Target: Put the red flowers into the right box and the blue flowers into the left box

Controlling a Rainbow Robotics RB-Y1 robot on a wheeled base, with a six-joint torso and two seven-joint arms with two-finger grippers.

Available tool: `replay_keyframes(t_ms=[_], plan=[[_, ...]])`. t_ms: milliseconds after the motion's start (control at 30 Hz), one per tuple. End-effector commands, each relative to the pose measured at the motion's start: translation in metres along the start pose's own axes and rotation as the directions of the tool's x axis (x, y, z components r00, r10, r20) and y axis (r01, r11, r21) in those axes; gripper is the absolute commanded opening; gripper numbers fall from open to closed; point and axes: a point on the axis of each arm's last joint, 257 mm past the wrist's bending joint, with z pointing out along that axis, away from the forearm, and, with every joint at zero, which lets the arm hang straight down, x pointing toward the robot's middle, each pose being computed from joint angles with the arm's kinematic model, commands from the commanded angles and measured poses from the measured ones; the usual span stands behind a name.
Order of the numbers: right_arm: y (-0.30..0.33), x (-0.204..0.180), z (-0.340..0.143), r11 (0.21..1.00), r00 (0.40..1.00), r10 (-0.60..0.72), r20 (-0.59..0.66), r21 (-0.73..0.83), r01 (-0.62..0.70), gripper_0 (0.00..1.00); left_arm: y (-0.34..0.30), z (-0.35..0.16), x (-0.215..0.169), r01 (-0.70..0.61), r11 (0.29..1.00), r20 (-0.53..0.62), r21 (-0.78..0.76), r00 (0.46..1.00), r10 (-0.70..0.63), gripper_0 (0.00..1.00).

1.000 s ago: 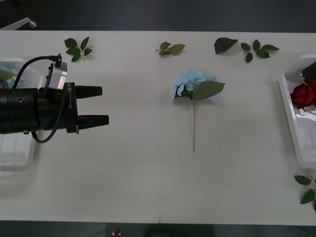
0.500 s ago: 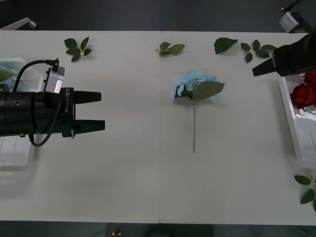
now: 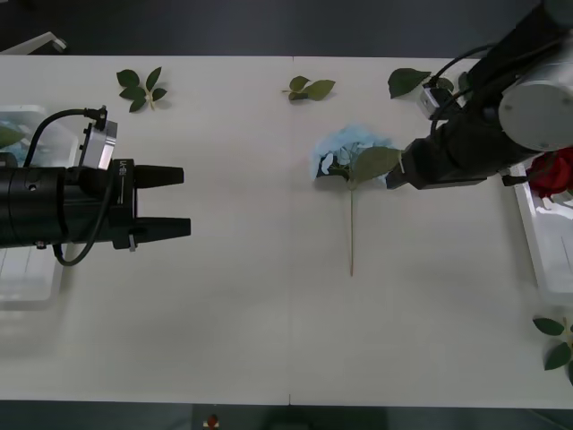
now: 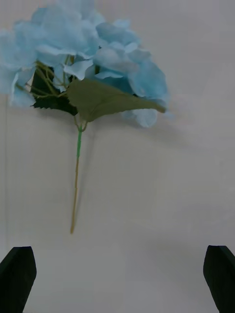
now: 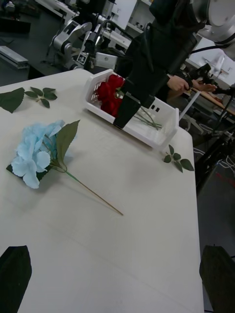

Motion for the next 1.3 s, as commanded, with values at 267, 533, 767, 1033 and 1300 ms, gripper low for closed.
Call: replay_keyframes(t_ms=[267, 533, 767, 1033, 1300], plan=[[0.049, -0.057, 0.03, 0.994, 0.999, 0.014, 0.045, 0.107, -0.019, 1.0, -0.005, 0.001, 0.0, 0.046, 0.999, 0.017, 0.012, 0.999, -0.046, 1.0], [0.076, -0.066, 0.072, 0.993, 0.999, -0.031, 0.034, 0.118, 0.027, 1.0, -0.008, 0.004, 0.003, 0.055, 0.998, 0.019, 0.02, 0.998, -0.055, 1.0], [0.084, -0.062, 0.09, 0.993, 0.999, -0.031, 0.011, 0.116, 0.03, 1.0, -0.008, 0.004, 0.004, 0.06, 0.998, 0.018, 0.019, 0.998, -0.06, 1.0], [0.08, -0.056, 0.109, 0.99, 0.999, -0.043, -0.004, 0.133, 0.043, 1.0, -0.007, 0.005, 0.005, 0.064, 0.998, 0.024, 0.018, 0.998, -0.064, 1.0], [0.072, -0.055, 0.124, 0.989, 0.999, -0.052, -0.001, 0.138, 0.052, 1.0, -0.008, 0.005, 0.006, 0.068, 0.998, 0.022, 0.018, 0.997, -0.068, 1.0]])
